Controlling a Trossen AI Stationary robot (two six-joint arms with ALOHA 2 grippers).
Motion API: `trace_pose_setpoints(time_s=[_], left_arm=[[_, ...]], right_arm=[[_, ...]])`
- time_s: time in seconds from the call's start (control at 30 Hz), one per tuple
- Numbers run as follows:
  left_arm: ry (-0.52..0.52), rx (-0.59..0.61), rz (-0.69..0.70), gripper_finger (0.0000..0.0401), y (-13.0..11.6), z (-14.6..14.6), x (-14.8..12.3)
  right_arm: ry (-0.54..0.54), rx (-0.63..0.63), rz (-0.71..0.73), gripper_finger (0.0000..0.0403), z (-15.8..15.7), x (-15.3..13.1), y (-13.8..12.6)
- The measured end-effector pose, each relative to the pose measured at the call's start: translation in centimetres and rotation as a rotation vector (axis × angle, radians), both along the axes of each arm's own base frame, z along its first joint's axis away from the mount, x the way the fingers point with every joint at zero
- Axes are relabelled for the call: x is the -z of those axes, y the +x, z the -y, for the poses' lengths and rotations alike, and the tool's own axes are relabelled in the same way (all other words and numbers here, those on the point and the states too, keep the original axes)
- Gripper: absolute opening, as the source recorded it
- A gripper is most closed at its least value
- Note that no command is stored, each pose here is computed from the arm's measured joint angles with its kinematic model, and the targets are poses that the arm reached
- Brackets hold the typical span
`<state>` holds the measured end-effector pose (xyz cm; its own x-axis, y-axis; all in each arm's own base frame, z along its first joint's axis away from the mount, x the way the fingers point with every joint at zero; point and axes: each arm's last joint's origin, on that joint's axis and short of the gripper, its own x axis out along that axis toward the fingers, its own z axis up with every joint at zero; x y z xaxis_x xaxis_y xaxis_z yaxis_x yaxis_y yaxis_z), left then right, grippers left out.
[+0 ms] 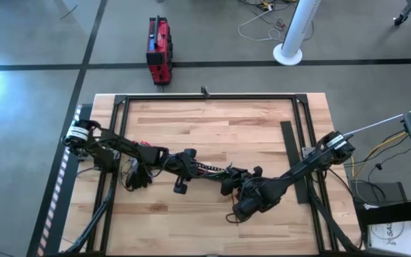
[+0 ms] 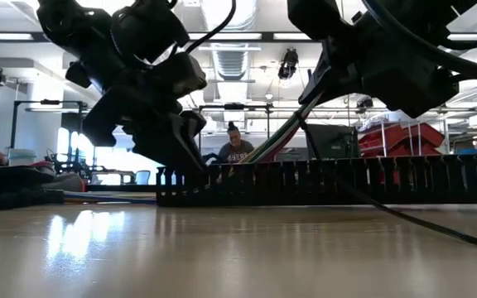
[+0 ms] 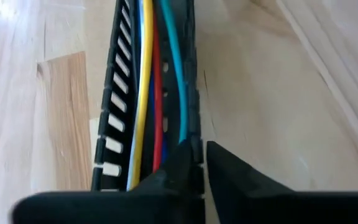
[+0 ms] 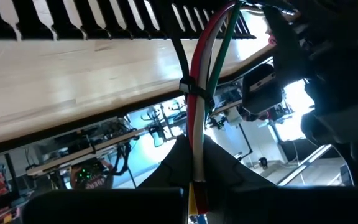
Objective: Ziptie cables
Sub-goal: Put the zip-tied cable wires into the black cable duct
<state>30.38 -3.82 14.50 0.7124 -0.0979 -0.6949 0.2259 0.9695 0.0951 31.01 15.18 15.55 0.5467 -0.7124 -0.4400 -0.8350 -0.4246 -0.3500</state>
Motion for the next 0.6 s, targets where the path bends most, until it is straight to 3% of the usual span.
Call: trace_pose_setpoints(time_s=[0.1, 0.4, 0.6], left_arm=[[0.004, 0.003, -0.012, 0.0007, -0.1, 0.0, 0.1], [0.012, 0.008, -0.075, 0.0003, -0.5, 0.0, 0.3], [-0.019, 0.019, -0.124, 0.0002, -1.2, 0.0, -0.1]], right_arm=[[0.005, -0.006, 0.01, 0.0, -0.3, -0.3, 0.1], [-0.002, -0.01, 0.045, 0.0, -0.8, -1.5, 0.3], [-0.055, -0.032, -0.046, 0.0, -0.7, -1.7, -0.7]])
